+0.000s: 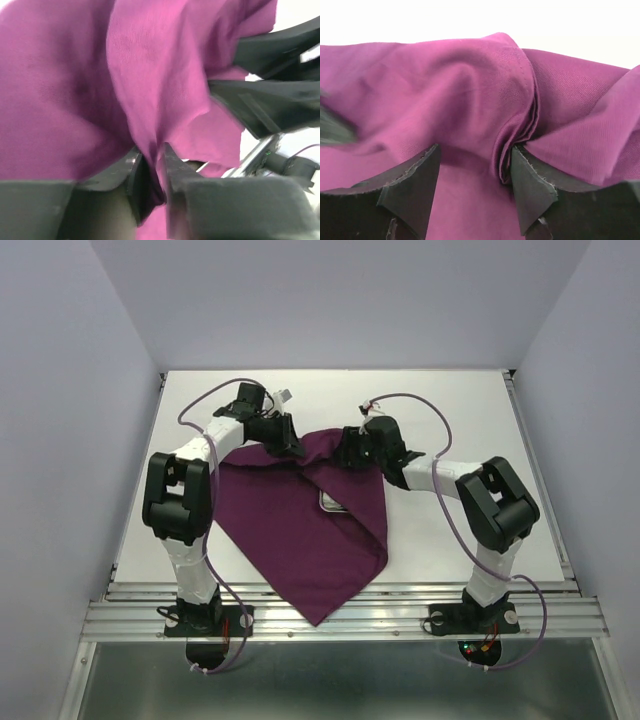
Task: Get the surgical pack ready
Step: Pack the surgical kit at the center of the board.
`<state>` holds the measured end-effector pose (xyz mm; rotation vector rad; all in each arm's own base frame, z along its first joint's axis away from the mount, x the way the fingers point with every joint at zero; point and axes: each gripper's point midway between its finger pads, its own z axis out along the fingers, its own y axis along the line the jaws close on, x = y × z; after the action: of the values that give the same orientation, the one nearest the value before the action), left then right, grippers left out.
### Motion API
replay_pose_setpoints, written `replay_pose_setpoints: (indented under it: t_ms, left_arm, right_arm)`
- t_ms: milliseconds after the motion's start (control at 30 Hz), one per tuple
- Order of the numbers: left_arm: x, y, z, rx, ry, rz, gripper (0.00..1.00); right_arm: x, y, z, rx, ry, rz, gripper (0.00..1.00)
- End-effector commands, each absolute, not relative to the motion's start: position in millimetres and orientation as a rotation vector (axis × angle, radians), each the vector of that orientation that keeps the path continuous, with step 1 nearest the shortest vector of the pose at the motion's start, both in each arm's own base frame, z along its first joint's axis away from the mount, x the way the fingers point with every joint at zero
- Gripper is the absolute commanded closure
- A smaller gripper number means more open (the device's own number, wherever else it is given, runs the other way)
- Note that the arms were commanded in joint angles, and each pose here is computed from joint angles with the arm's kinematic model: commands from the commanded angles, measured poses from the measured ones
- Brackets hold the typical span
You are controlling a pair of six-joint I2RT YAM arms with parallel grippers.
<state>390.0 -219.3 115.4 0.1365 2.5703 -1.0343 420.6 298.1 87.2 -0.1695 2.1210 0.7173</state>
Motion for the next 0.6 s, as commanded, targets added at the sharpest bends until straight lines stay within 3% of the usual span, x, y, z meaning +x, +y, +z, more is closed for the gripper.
replay_pose_setpoints:
  t_ms: [0,133,233,333,567]
  left_arm:
    - [374.2,-222.3,125.3,0.199,2.549,-1.012,0.6]
    - [366.8,-223.4,122.5,0.22,2.559,-0.992,0.43]
    - [362.4,-223.3,122.7,0.221,2.559,-0.986,0.38]
    - [356.4,-219.7,120.7,0.212,2.57,-0.966,0.34]
    - [343.7,-212.1,128.1,0.222,2.569,-0.932,0.35]
  right_arm:
    - [420.0,311.8,154.7,-0.236,1.986,0.797,0.37]
    - [409.4,314.1,168.4,-0.278,1.966,0.839,0.37]
    - [401.1,315.2,173.2,-0.312,1.952,0.867,0.36]
    - [394.2,316.1,169.7,-0.351,1.967,0.879,0.37]
    - [360.4,311.1,155.1,-0.511,2.011,0.907,0.4]
